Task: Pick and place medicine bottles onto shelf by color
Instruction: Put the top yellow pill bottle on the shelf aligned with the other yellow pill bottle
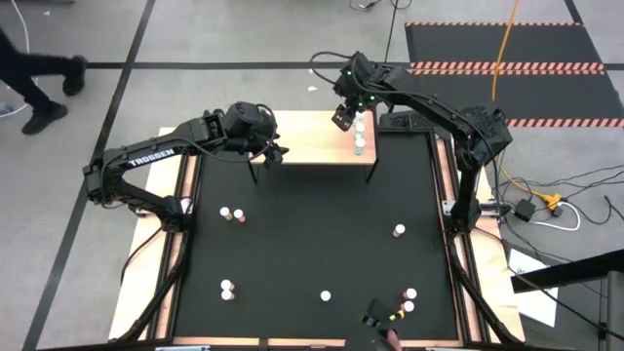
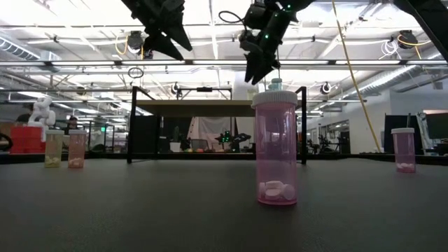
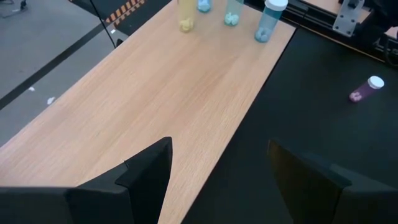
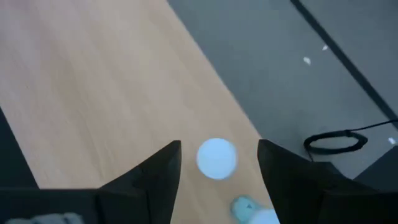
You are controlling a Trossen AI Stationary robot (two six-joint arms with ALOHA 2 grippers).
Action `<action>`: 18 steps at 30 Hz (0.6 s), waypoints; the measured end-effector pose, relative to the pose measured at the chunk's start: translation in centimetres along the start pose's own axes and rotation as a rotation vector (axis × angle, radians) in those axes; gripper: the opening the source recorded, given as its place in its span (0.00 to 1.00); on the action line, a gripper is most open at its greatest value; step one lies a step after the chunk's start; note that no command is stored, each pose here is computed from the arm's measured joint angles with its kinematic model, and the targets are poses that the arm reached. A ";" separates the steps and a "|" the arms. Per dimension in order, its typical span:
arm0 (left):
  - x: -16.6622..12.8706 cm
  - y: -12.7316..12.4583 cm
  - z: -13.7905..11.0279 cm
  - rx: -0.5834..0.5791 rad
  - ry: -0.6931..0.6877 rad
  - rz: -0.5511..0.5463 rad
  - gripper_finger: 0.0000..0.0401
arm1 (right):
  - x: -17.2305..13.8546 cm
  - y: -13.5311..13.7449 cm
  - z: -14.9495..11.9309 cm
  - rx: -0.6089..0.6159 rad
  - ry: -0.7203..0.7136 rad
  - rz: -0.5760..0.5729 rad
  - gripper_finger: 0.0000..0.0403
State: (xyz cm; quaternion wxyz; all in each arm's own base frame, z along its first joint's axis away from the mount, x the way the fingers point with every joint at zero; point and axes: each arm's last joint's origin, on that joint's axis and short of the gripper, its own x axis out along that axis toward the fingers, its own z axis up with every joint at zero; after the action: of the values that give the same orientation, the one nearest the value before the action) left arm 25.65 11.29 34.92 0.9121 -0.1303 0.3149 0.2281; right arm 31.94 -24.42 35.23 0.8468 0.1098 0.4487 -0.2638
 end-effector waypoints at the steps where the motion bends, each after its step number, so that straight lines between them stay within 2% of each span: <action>1: 0.0 0.0 0.0 -0.002 0.000 0.000 0.66 | -0.4 0.0 0.0 -0.001 -0.010 -0.001 0.52; 7: 0.0 0.0 0.0 -0.020 0.000 0.000 0.66 | -4.2 0.5 0.4 -0.062 -0.136 -0.009 0.52; 13: 0.0 0.0 0.0 -0.047 -0.002 0.000 0.66 | -10.1 2.0 0.7 -0.173 -0.353 -0.013 0.52; 18: 0.0 -0.6 0.1 -0.049 -0.022 -0.021 0.66 | -13.2 3.0 -0.7 -0.239 -0.415 -0.004 0.52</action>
State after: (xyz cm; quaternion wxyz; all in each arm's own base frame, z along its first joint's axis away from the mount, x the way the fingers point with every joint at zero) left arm 26.03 10.80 35.10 0.9144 -0.1533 0.2977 0.2275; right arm 27.04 -16.99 45.49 0.9274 -0.0485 0.2931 -0.2274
